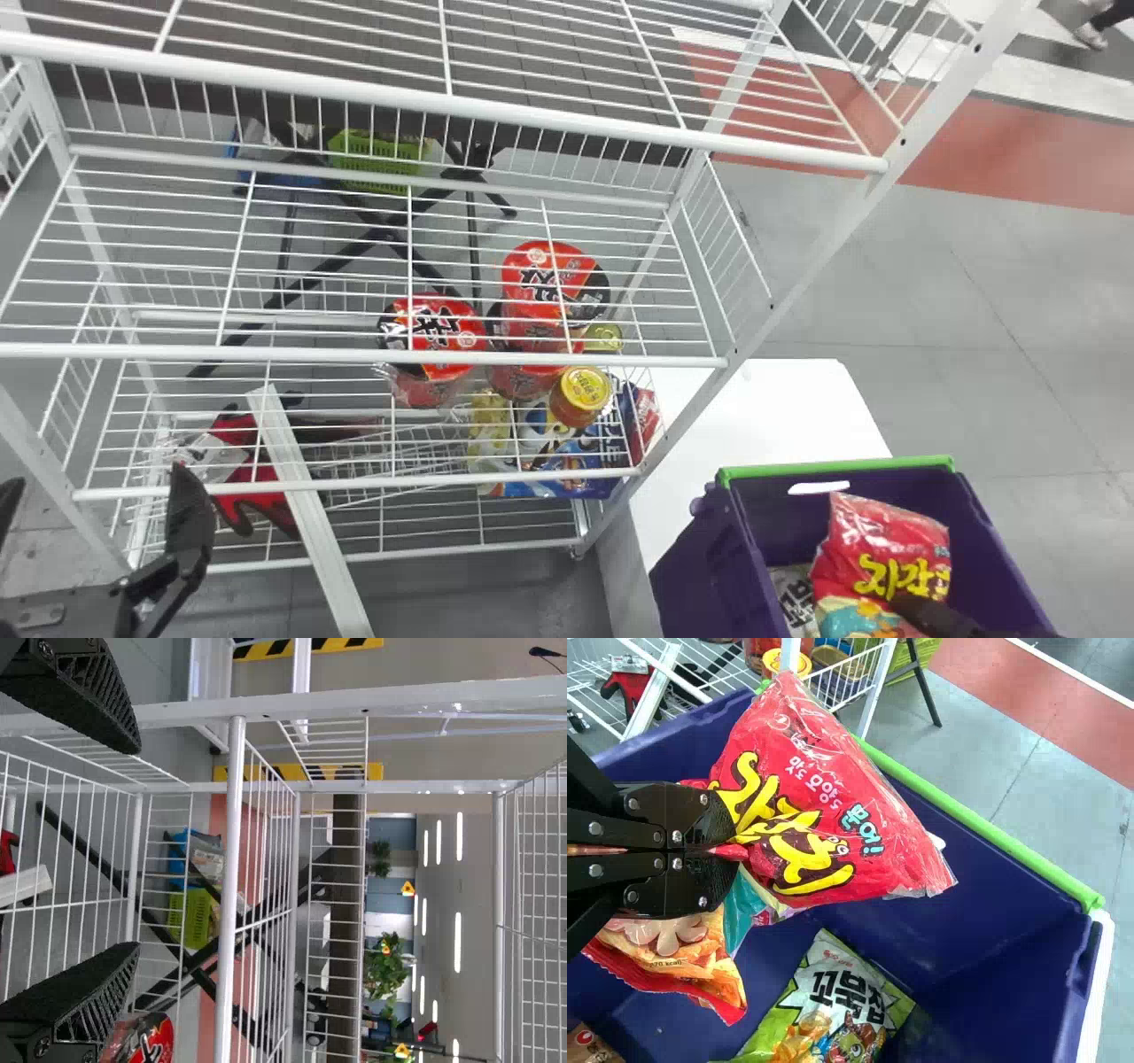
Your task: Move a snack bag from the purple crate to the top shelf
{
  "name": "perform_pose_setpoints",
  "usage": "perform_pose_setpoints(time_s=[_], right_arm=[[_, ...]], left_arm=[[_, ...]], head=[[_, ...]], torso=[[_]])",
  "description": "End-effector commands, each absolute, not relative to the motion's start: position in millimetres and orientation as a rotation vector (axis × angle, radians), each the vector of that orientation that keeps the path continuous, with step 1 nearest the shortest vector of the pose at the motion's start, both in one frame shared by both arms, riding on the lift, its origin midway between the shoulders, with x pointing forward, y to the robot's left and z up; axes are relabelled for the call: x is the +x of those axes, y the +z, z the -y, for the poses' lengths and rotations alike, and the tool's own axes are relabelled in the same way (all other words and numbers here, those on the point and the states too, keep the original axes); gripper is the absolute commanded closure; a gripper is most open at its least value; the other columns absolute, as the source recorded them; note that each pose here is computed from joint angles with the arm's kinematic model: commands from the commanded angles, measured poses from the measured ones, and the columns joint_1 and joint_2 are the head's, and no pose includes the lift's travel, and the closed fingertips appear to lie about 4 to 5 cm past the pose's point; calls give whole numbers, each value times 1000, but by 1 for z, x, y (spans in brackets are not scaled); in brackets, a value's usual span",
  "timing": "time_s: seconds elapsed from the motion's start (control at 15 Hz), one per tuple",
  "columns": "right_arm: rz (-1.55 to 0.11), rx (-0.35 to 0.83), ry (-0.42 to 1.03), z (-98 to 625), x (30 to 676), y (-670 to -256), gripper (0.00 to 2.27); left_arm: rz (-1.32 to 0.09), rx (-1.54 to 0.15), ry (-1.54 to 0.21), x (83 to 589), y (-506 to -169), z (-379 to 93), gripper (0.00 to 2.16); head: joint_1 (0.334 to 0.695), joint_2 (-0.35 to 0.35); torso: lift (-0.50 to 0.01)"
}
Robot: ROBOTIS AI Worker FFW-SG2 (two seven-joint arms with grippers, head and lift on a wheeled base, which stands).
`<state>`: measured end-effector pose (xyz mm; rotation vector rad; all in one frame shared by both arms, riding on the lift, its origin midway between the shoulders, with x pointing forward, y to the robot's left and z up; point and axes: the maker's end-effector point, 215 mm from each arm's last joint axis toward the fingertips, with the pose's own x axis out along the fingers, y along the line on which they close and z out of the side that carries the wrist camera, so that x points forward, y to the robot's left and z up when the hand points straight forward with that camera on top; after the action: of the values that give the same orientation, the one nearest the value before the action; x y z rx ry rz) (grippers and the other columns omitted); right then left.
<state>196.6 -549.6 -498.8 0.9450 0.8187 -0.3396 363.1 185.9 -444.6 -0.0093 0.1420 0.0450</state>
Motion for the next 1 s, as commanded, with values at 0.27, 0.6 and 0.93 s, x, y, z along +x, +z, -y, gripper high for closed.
perform_pose_setpoints(time_s=[0.27,0.6,0.93], right_arm=[[-800,971,-338,550,187,-496,2223],[-781,992,-332,547,180,-493,2223],[-771,1006,-322,543,174,-490,2219]], left_arm=[[-142,-14,37,360,-444,-180,-2],[-133,-15,37,359,-441,-182,-2],[-126,-17,34,358,-436,-182,-2]], head=[[695,-350],[695,-350],[695,-350]], torso=[[-301],[-281],[-262]])
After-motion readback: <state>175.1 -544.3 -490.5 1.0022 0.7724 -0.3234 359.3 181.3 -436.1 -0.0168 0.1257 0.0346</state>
